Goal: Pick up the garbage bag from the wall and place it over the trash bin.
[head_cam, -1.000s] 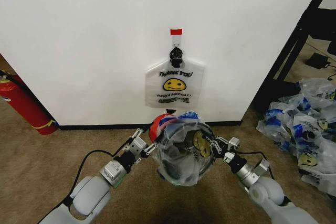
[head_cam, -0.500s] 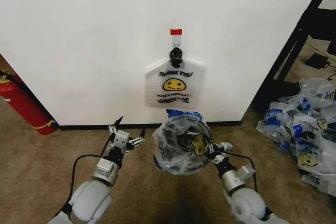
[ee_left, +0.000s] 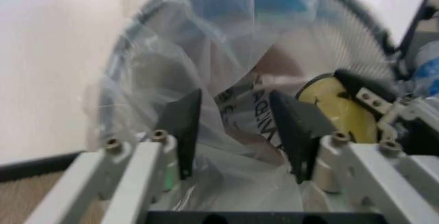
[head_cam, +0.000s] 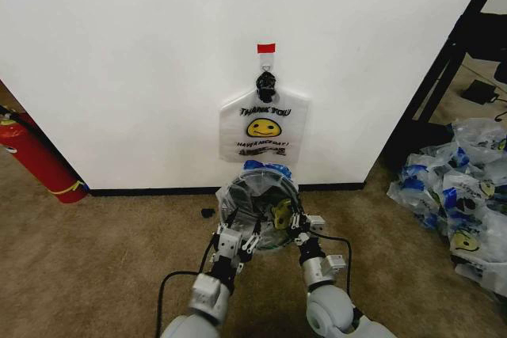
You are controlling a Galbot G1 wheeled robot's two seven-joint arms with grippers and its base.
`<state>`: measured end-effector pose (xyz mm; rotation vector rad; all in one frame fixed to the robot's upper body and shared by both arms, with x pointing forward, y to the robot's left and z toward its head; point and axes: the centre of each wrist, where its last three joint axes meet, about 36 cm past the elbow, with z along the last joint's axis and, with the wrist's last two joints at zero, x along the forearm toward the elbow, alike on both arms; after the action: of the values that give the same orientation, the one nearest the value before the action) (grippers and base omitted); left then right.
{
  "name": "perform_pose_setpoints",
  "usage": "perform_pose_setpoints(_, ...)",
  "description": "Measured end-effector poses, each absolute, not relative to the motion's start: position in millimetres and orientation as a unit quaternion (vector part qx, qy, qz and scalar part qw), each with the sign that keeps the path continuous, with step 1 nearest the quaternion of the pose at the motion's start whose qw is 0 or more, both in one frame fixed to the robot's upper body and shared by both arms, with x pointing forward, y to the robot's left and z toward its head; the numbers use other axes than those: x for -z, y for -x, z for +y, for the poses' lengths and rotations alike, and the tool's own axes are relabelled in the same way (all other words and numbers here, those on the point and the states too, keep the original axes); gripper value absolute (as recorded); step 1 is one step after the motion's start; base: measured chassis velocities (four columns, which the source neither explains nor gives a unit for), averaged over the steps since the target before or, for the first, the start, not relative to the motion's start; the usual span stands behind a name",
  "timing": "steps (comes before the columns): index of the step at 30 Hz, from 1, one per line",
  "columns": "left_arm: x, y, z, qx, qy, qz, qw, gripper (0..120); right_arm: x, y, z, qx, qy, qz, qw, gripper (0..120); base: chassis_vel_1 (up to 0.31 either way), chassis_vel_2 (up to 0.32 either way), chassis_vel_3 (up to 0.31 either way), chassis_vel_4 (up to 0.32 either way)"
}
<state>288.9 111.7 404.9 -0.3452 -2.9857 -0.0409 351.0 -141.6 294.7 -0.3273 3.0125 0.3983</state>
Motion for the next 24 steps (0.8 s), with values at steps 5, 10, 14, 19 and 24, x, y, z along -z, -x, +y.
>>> perform_pose_setpoints(5,-405.7,-294.9,105.4,0.014,0.105,-0.989,0.104,23,-286.1,-359.2,-146.7,-0.107,0.134,0.983,0.066,0,0.0,0.0,0.0,0.0)
perform_pose_setpoints(10,-401.0,-306.8,100.4,0.029,0.089,-0.984,0.152,2,-278.2,-374.4,-150.8,-0.081,0.157,0.979,0.104,0,0.0,0.0,0.0,0.0)
perform_pose_setpoints(14,-401.7,-316.9,93.4,0.022,0.079,-0.982,0.172,0,-274.6,-380.2,-152.2,-0.067,0.164,0.977,0.116,0,0.0,0.0,0.0,0.0)
perform_pose_setpoints(19,-403.3,-331.9,79.9,0.005,0.07,-0.979,0.192,0,-271.3,-383.3,-148.7,-0.057,0.169,0.977,0.121,0,0.0,0.0,0.0,0.0)
perform_pose_setpoints(24,-405.2,-340.1,71.9,-0.007,0.065,-0.977,0.202,0,-270.5,-380.8,-140.4,-0.066,0.173,0.976,0.117,0,0.0,0.0,0.0,0.0)
